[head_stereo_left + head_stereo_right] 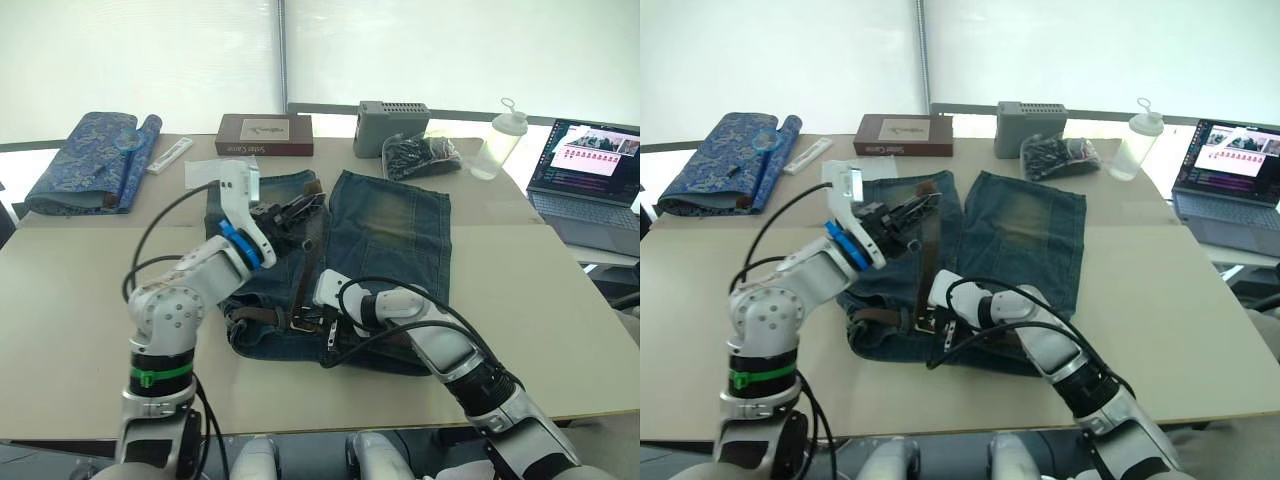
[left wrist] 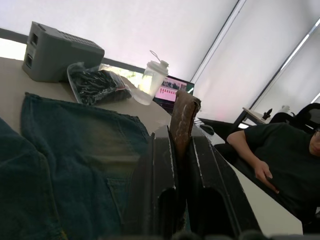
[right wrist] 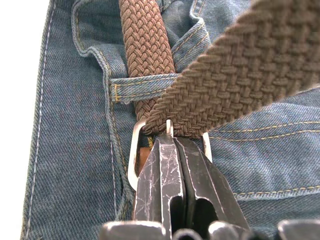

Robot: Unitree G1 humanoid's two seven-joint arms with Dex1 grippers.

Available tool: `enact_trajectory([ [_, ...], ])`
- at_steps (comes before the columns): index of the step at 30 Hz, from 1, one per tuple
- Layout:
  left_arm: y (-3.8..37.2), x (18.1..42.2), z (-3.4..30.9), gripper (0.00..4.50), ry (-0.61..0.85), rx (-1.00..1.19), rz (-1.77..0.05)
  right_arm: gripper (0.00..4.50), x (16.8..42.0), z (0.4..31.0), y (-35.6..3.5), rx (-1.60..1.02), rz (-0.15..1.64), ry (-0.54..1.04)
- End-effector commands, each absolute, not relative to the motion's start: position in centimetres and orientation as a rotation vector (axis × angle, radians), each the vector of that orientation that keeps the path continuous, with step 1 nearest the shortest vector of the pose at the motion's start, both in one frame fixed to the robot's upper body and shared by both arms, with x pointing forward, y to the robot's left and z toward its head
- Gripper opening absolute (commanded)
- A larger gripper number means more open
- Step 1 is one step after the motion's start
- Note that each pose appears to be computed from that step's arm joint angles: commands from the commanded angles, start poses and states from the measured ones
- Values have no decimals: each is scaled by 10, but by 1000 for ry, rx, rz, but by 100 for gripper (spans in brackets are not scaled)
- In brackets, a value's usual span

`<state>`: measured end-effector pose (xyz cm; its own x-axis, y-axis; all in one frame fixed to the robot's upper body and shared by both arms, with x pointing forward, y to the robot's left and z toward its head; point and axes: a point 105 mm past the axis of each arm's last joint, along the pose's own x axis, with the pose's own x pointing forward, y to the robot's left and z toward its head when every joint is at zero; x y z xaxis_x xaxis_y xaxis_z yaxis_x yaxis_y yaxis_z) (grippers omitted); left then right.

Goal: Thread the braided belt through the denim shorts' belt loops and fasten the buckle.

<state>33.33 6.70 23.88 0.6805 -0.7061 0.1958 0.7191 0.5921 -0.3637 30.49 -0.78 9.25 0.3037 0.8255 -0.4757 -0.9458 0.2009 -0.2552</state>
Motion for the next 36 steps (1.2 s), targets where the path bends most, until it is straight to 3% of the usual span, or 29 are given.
enact_trajectory([
  [1,55,333,238,0,-42,-506,-832,5,296,44,-15,-484,1238,462],
  [6,50,331,221,0,0,-520,-817,5,300,52,-13,-370,1189,402],
  [10,56,332,207,0,24,-483,-788,5,304,89,-29,-139,1105,310],
  [13,56,332,203,0,20,-424,-784,81,297,115,-46,-16,1069,261],
  [20,45,330,196,0,-40,-165,-807,326,279,164,-76,210,1009,244],
  [25,40,329,194,0,-79,-91,-828,326,281,183,-87,125,915,224],
  [30,40,334,197,0,-80,-116,-815,326,276,179,-91,-106,889,241],
  [36,37,336,202,0,-82,-130,-827,326,276,173,-71,-97,897,267],
])
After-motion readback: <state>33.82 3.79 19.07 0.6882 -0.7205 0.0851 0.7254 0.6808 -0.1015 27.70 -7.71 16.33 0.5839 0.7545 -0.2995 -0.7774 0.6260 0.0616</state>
